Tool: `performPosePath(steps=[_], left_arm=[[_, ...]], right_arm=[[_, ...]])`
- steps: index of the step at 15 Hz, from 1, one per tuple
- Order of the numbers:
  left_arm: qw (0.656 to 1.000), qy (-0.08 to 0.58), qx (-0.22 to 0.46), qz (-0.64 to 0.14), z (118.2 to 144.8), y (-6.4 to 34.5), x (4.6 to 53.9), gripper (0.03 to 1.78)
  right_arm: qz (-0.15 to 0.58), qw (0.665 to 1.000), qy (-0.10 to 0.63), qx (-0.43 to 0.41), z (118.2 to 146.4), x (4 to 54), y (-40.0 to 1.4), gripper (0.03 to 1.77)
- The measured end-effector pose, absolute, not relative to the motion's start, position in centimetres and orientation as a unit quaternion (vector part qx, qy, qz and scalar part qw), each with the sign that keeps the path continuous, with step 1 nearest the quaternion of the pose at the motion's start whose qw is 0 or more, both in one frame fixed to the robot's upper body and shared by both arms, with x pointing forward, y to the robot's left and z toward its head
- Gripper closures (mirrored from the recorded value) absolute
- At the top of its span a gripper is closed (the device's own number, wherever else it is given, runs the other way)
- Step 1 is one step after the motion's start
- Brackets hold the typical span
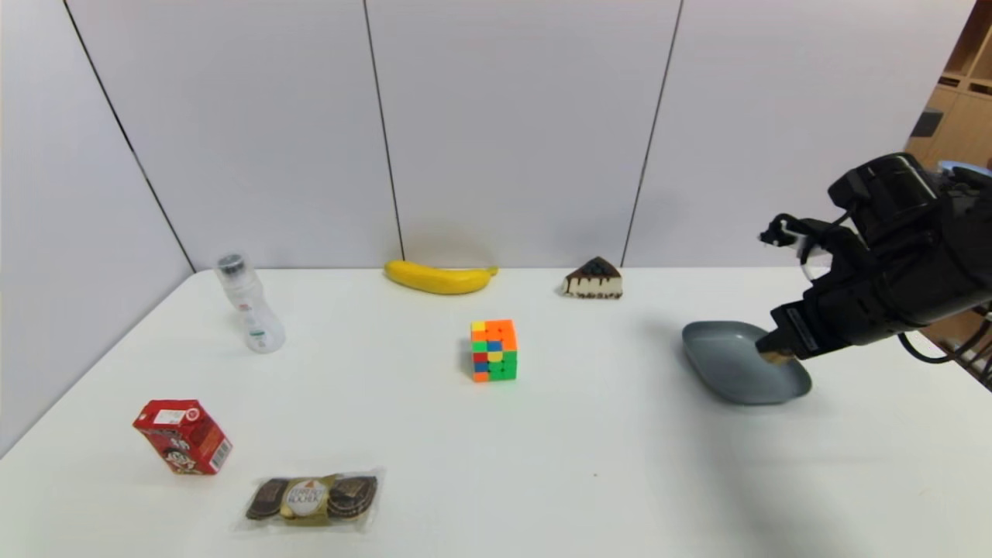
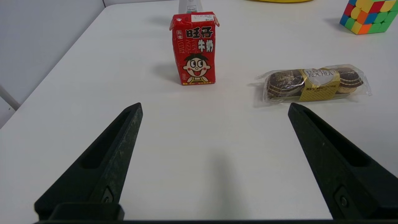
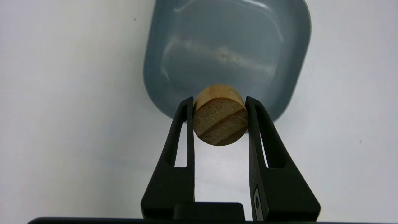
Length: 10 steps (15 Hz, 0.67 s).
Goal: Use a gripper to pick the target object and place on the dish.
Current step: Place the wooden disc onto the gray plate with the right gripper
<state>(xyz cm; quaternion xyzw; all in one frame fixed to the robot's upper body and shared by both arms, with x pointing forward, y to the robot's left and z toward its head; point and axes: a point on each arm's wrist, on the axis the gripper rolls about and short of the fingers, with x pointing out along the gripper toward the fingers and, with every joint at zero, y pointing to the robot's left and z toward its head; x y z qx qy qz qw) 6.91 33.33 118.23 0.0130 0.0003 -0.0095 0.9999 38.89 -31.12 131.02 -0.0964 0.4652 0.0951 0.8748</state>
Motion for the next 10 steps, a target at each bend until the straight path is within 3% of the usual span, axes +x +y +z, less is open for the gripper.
performPosePath(steps=[10], left_arm=[[1.000, 0.000, 0.013, -0.009, 118.2, 33.3, 6.9, 0.12]], right_arm=[[0.091, 0.867, 0.478, -0.108, 126.5, 45.6, -29.9, 1.33]])
